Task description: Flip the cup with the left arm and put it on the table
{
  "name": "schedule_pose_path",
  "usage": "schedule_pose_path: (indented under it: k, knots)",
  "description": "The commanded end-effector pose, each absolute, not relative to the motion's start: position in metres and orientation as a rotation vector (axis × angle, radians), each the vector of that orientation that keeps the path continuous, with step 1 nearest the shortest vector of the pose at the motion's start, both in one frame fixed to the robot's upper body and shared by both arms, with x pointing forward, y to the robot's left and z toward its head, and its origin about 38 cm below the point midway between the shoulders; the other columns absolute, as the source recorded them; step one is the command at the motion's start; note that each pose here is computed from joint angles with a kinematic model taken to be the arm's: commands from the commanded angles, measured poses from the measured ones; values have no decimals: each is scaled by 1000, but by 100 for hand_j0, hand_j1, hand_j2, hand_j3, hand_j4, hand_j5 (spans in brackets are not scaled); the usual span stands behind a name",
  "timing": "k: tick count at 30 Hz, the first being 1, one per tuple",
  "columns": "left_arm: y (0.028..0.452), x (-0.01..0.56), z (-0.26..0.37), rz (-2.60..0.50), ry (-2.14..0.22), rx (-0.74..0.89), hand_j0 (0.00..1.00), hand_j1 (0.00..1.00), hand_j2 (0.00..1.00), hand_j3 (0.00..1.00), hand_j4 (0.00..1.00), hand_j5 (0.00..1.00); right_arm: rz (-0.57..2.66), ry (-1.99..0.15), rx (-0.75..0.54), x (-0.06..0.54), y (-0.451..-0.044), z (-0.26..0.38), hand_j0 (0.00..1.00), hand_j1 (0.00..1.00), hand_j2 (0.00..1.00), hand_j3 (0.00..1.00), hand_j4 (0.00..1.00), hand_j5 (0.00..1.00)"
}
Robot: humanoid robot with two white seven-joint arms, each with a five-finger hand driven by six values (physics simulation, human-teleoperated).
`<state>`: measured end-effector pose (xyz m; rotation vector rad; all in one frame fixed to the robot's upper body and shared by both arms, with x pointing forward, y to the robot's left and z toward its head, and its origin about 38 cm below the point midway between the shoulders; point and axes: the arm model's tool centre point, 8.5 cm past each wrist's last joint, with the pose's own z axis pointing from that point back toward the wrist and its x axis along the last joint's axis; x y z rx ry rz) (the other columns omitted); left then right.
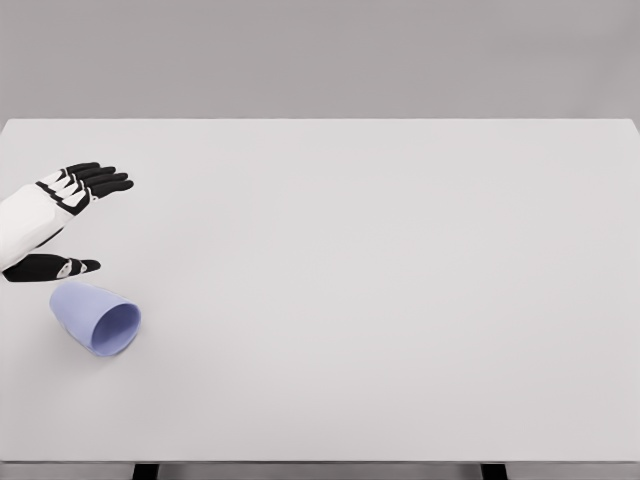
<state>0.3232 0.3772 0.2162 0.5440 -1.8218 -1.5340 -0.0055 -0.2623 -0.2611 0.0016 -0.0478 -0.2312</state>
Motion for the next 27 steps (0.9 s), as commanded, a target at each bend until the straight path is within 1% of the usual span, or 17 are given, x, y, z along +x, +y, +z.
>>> schedule_pose_path:
  k: [1, 16, 19, 20, 22, 24, 25, 26, 27]
  knots:
    - [378, 323, 217, -1529, -1825, 542, 100, 100, 100, 100, 100, 100, -230, -47, 3, -6, -262, -261, 100, 100, 100, 100, 100, 100]
    - [384, 328, 230, -1562, -1818, 592, 100, 100, 100, 100, 100, 100, -235, -38, 3, -11, -262, -261, 100, 100, 100, 100, 100, 100]
    - [412, 329, 278, -1760, -1662, 622, 100, 100, 100, 100, 100, 100, -234, -38, 3, -11, -262, -261, 100, 100, 100, 100, 100, 100]
    - [420, 330, 300, -1845, -1566, 599, 100, 100, 100, 100, 100, 100, -235, -38, 3, -10, -262, -261, 100, 100, 100, 100, 100, 100]
    - [423, 328, 307, -1888, -1452, 494, 100, 100, 100, 100, 100, 100, -235, -38, 3, -11, -262, -261, 100, 100, 100, 100, 100, 100]
    - [421, 322, 302, -1878, -1360, 303, 99, 99, 99, 99, 99, 99, -235, -38, 3, -11, -262, -261, 100, 100, 100, 100, 100, 100]
    - [417, 315, 299, -1876, -1304, 135, 99, 99, 99, 99, 99, 99, -235, -38, 3, -10, -262, -261, 100, 100, 100, 100, 100, 100]
    - [410, 313, 303, -1843, -1344, 61, 99, 99, 99, 99, 99, 99, -234, -36, 3, -11, -262, -261, 100, 100, 100, 100, 100, 100]
    - [407, 314, 311, -1782, -1414, 23, 99, 99, 99, 99, 99, 99, -235, -37, 3, -11, -262, -261, 100, 100, 100, 100, 100, 100]
